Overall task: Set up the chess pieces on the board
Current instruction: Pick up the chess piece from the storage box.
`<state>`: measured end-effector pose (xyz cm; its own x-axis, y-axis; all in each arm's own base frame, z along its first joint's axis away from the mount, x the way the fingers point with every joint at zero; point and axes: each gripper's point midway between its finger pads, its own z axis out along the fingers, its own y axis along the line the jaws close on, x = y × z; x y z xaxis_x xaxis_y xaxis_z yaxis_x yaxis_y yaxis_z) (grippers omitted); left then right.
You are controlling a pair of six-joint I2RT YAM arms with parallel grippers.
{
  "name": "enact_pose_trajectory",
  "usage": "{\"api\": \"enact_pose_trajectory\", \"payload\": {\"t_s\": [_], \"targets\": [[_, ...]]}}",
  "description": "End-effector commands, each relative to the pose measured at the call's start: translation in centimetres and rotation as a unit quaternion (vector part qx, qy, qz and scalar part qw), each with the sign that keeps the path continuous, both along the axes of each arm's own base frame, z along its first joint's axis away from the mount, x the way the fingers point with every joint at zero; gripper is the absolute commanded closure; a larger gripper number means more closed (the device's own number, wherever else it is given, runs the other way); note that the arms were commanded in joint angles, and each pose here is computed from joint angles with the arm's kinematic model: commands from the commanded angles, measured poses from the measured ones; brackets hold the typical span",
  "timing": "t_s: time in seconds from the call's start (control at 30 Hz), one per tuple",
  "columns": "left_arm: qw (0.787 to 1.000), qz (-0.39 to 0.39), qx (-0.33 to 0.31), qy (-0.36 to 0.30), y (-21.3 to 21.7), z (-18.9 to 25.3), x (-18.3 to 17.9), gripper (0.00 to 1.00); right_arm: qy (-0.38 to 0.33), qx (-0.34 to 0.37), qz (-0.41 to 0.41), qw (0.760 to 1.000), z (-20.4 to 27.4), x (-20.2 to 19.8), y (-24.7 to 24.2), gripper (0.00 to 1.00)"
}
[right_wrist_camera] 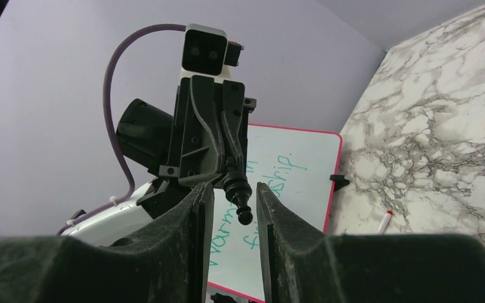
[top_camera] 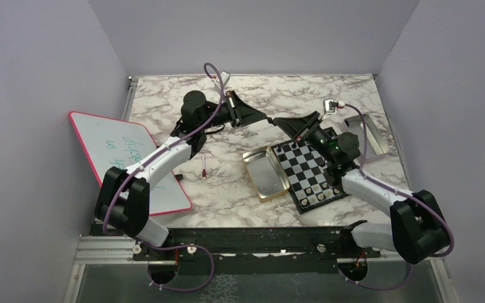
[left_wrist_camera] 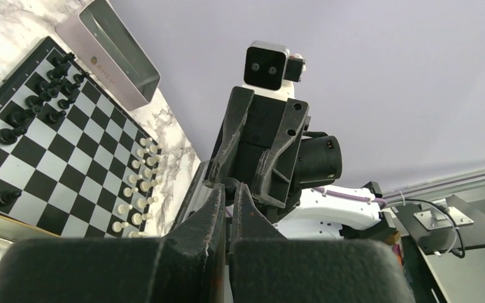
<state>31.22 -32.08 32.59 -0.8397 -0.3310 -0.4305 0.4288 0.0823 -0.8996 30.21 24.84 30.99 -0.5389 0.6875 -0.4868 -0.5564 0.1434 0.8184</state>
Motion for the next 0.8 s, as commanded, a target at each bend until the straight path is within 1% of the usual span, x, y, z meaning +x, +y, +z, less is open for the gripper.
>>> {"api": "enact_pose_trajectory", "payload": {"t_s": [0.0, 0.23, 0.27, 0.33, 0.47, 0.77], "targets": [[0.999, -0.002, -0.023, -0.029, 0.5, 2.2, -0.9, 1.0, -0.027, 0.019, 0.014, 0.999, 1.4, -0.6, 0.2, 0.66], [0.999, 0.002, -0.024, -0.027, 0.4, 1.8, -0.7, 1.0, -0.02, 0.02, 0.015, 0.999, 0.8, -0.7, 0.2, 0.67], [0.999, 0.003, -0.025, -0.027, 0.4, 1.8, -0.7, 1.0, -0.02, 0.017, 0.015, 1.0, 0.7, -0.7, 0.2, 0.65], [0.999, 0.002, -0.026, -0.028, 0.4, 1.8, -0.7, 1.0, -0.017, 0.013, 0.014, 1.0, 0.3, -0.7, 0.2, 0.58], [0.999, 0.002, -0.033, -0.03, 0.4, 2.4, -0.7, 1.0, -0.011, 0.007, 0.015, 1.0, -0.1, -0.8, 0.2, 0.57], [0.999, 0.007, -0.037, -0.032, 0.4, 2.5, -0.4, 1.0, -0.022, 0.008, 0.027, 0.999, 0.6, -1.3, 0.4, 0.69]]}}
